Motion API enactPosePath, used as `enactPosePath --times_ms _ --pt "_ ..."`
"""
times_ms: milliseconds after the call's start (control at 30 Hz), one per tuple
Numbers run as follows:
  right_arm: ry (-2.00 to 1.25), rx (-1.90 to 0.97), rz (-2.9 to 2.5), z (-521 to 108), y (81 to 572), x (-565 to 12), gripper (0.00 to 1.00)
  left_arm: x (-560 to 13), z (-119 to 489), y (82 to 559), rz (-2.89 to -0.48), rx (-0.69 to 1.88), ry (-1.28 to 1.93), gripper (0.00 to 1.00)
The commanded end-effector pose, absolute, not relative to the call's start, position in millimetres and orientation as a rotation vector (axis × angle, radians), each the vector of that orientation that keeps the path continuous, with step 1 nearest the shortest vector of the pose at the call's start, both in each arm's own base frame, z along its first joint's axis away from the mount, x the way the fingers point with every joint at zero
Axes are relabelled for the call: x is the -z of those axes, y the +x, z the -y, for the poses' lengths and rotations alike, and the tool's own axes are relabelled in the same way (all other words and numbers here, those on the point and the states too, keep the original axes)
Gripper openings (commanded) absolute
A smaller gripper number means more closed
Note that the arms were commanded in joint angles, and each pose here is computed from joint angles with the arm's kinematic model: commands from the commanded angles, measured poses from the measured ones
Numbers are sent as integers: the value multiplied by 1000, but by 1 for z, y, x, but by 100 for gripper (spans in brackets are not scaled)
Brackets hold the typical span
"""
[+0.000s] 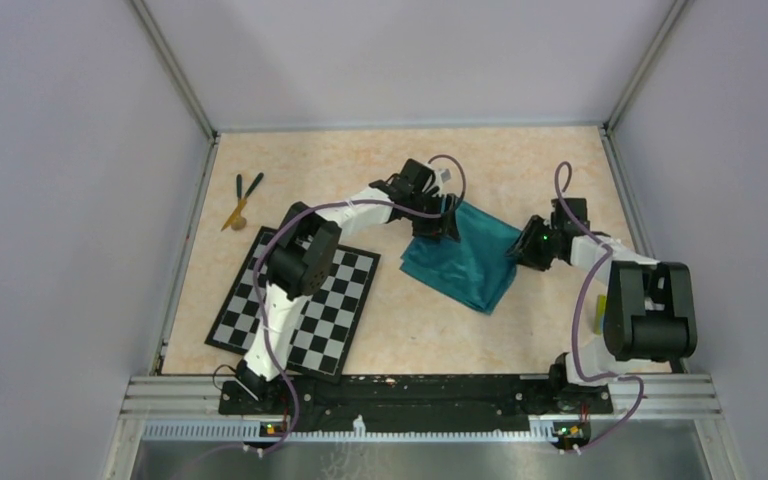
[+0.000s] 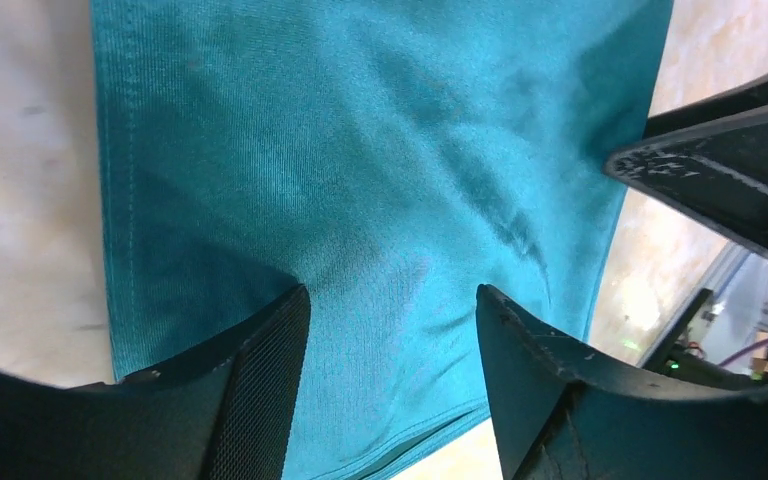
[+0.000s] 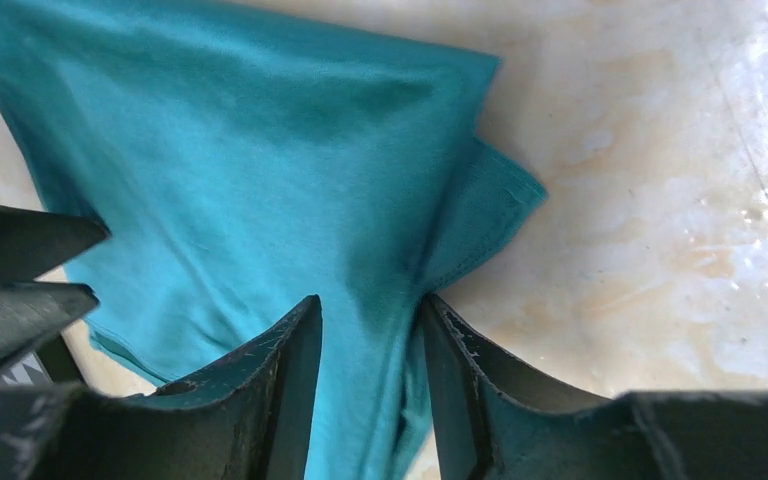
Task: Fold the napkin into a case and place the utensils inside
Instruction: Smooth out the lower triangle-folded napkin at the center of the board.
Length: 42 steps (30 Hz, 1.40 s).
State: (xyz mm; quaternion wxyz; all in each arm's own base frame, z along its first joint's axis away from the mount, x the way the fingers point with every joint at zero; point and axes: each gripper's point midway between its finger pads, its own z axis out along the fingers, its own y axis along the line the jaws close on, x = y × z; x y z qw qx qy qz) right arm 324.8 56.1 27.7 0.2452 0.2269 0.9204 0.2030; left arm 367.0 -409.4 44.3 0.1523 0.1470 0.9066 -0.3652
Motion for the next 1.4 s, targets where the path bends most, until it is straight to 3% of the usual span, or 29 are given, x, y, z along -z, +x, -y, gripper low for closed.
enactPosePath --times_ms 0,167,200,267,333,467,600,900,1100,1367 --pt "627 -449 -2482 -38 328 -44 43 -8 350 359 -2756 717 490 70" --pt "678 -525 -2407 -24 326 -57 43 -59 365 351 -2622 765 611 76" --pt "686 -566 -2383 -25 327 -58 40 -73 376 349 -2586 801 639 77" --pt "690 -626 -2369 -28 329 -57 27 -98 402 339 -2512 932 691 76" --pt "667 -676 -2359 -33 335 -57 13 -115 431 335 -2425 1007 713 67" --pt "682 -781 -2292 -41 352 -55 0 -119 479 334 -2332 1007 713 52" --pt "686 -858 -2275 -46 364 -48 0 -100 505 349 -2299 951 639 39" --pt "707 -860 -2279 -39 364 -36 0 -84 533 378 -2135 688 633 43" --pt "710 -867 -2282 -39 365 -30 0 -79 542 378 -2086 633 641 40" --pt "748 -879 -2297 -39 366 -15 0 -78 558 370 -2016 601 667 45"
